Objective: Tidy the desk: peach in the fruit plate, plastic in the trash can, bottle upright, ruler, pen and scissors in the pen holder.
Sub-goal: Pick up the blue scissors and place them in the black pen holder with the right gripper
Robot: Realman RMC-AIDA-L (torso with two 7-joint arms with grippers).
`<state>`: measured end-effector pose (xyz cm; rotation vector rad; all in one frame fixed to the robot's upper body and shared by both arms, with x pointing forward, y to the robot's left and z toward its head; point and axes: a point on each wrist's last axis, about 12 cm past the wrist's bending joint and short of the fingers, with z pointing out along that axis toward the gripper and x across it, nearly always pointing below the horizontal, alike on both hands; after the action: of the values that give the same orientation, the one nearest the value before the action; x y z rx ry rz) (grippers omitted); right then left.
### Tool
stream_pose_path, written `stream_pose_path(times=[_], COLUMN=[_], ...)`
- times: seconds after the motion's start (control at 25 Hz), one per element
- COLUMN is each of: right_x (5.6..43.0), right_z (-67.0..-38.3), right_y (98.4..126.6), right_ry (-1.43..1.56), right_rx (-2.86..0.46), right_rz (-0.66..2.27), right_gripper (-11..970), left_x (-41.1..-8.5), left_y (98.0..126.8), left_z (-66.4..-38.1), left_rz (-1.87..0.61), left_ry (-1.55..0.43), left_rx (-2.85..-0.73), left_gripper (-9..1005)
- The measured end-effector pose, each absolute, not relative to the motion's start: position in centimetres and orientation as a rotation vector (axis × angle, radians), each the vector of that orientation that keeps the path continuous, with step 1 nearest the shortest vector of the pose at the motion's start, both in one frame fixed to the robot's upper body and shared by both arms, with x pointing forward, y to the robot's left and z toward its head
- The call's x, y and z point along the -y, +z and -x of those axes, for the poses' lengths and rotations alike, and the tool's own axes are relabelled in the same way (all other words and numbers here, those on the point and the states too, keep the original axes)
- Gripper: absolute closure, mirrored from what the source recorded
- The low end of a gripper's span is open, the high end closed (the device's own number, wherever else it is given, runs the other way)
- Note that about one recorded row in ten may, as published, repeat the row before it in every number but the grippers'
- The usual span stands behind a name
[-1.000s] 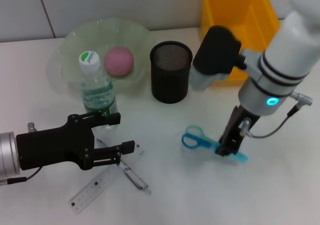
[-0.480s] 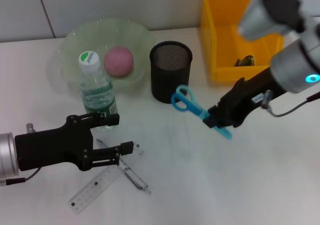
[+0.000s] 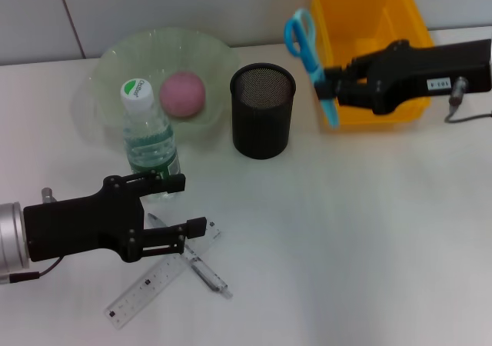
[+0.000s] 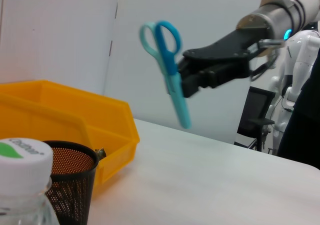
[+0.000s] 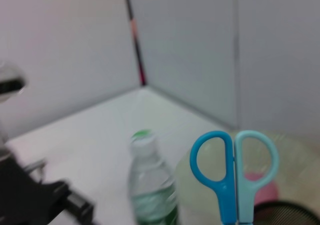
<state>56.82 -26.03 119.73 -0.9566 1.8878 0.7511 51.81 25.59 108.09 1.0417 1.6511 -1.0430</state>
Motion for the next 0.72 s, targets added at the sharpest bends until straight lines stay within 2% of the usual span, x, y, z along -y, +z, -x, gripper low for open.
stream_pose_path(times=[0.36,0.72], right_x=[25.6,23.1], right_z=[-59.3,-62.1], right_y=[117.1,115.1], right_ry=[0.747,0.732], right_rx=[-1.731,-1.747], right_rz=[0.817,0.777], right_gripper=[726,719], left_x=[-25.6,-25.5], left_y=[108.1,108.1], left_z=[-51.8,-51.7], left_rz=[-1.043,-1.040], left_ry=[-1.046,-1.052], left_rx=[-1.649,-1.650], left_gripper=[209,209])
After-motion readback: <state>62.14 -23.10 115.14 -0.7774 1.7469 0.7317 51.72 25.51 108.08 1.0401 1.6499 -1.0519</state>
